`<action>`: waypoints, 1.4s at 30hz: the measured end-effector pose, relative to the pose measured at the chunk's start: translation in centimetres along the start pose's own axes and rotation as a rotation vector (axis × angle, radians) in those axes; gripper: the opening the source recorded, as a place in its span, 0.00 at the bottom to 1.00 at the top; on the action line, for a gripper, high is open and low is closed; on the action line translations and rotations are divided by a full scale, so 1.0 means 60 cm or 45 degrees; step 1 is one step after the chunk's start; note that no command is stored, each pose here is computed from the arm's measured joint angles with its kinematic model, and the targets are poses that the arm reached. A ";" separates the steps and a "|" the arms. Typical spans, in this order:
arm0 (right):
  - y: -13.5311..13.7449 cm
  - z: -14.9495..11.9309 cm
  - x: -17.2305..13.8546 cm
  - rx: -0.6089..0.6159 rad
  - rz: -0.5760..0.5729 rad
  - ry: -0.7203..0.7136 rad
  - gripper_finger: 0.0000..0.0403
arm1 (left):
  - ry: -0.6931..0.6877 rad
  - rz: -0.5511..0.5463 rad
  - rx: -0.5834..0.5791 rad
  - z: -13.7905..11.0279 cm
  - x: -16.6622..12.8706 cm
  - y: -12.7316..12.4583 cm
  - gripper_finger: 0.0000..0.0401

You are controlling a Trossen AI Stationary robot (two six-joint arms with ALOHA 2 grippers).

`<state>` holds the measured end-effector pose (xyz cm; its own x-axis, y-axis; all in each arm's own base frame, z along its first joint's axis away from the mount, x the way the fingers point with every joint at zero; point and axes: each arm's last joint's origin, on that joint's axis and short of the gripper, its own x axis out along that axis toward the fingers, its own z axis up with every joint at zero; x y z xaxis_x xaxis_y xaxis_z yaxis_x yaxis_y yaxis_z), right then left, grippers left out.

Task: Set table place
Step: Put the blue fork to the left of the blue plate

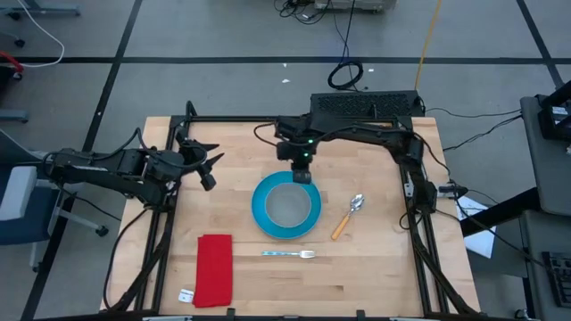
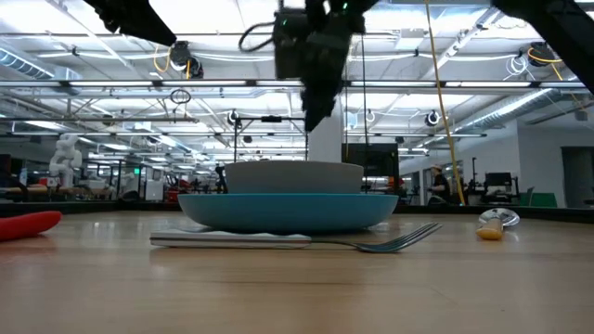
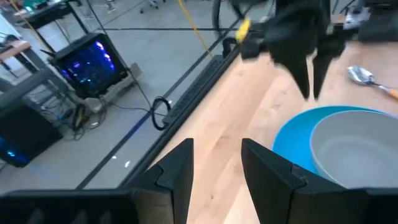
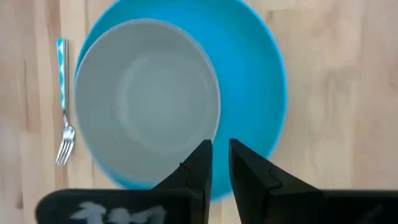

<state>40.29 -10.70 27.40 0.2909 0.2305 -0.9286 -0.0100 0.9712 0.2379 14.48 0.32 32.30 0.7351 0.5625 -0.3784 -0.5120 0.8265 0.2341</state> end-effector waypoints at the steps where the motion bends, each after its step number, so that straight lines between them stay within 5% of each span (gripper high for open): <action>1: 0.008 -0.006 -0.015 0.005 -0.024 0.011 0.11 | 0.000 -0.013 -0.010 0.000 0.000 0.000 0.35; 10: 0.098 -0.067 -0.156 0.095 -0.218 -0.101 0.11 | -0.027 -0.178 -0.121 0.007 0.000 -0.008 0.35; 15: 0.140 -0.117 -0.187 0.154 -0.295 -0.137 0.11 | -0.037 -0.294 -0.205 0.016 0.012 -0.023 0.35; 32: 0.178 -0.323 -0.108 0.313 -0.254 -0.150 0.11 | -0.014 -0.573 -0.418 0.032 0.083 -0.139 0.35; 42: 0.211 -0.341 -0.091 0.262 -0.057 -0.406 0.11 | 0.030 -0.715 -0.350 0.048 0.074 -0.213 0.35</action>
<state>19.01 1.55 29.63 0.5699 0.1263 -0.8120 0.1927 0.9400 0.2815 25.58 -7.70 30.19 0.9169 0.0405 -0.3970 -0.1481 0.9583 -0.2442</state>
